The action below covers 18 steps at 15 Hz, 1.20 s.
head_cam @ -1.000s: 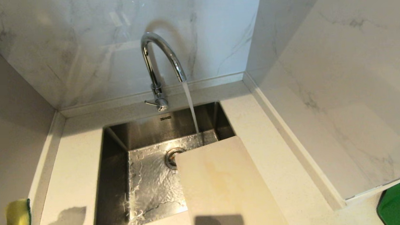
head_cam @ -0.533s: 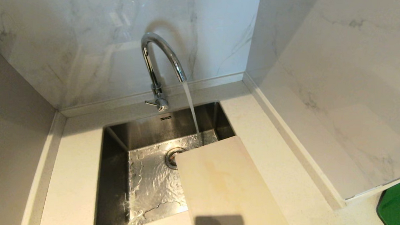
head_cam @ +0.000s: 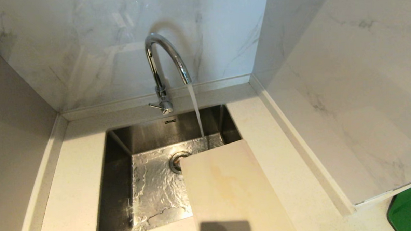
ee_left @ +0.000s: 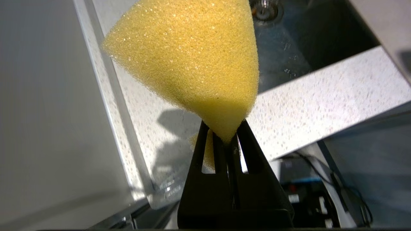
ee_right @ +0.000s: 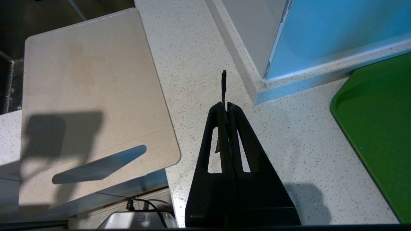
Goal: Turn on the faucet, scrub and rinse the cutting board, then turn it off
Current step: Pick up the cutting board
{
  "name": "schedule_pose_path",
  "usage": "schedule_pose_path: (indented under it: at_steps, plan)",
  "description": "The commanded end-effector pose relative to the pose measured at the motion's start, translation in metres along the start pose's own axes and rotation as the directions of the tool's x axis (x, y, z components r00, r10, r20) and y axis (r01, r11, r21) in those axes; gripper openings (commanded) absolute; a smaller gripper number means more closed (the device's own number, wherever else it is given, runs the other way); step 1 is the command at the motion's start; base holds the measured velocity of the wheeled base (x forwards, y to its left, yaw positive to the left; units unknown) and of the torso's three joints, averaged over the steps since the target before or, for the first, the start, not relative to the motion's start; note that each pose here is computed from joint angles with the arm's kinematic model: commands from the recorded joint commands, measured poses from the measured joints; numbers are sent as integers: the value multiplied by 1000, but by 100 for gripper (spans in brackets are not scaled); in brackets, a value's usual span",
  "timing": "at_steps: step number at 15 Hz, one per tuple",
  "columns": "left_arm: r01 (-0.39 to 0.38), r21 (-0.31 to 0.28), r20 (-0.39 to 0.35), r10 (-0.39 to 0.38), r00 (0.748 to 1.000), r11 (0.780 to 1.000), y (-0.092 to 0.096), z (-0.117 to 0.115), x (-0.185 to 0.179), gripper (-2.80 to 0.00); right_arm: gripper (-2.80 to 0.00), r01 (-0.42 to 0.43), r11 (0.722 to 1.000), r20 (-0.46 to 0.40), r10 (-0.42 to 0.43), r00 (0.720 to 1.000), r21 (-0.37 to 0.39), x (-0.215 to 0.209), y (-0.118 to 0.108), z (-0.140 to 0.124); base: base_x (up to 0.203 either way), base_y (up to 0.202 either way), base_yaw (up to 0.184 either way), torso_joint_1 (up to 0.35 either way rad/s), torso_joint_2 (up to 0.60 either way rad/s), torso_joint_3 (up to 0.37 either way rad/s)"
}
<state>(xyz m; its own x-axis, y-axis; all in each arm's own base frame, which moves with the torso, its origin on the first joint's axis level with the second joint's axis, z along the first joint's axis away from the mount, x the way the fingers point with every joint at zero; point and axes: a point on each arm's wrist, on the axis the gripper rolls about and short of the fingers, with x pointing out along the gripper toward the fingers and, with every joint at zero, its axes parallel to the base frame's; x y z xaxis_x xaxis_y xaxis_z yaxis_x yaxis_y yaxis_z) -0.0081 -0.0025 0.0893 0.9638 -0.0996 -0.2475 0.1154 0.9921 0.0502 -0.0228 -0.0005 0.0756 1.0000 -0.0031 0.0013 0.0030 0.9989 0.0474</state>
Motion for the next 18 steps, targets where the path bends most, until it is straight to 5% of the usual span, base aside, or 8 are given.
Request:
schedule_pose_path:
  at_steps: [1,4,8,14,18]
  plan:
    - [-14,12,128,12,992,1000,-2,-5,-10,-280,-280,0,1000,0,0,1000,0,0,0,0,0,0,0,0,0,0]
    - [-26,20,229,21,973,999,-3,-10,-18,-280,-280,0,1000,0,0,1000,0,0,0,0,0,0,0,0,0,0]
    - [-52,-51,235,63,970,997,-2,-10,-18,-280,-280,0,1000,0,0,1000,0,0,0,0,0,0,0,0,0,0]
    - [-88,-272,214,149,965,958,0,-13,-16,-280,-280,0,1000,0,0,1000,0,0,0,0,0,0,0,0,0,0]
    - [-121,-156,226,154,962,980,0,-12,-16,-280,-280,0,1000,0,0,1000,0,0,0,0,0,0,0,0,0,0]
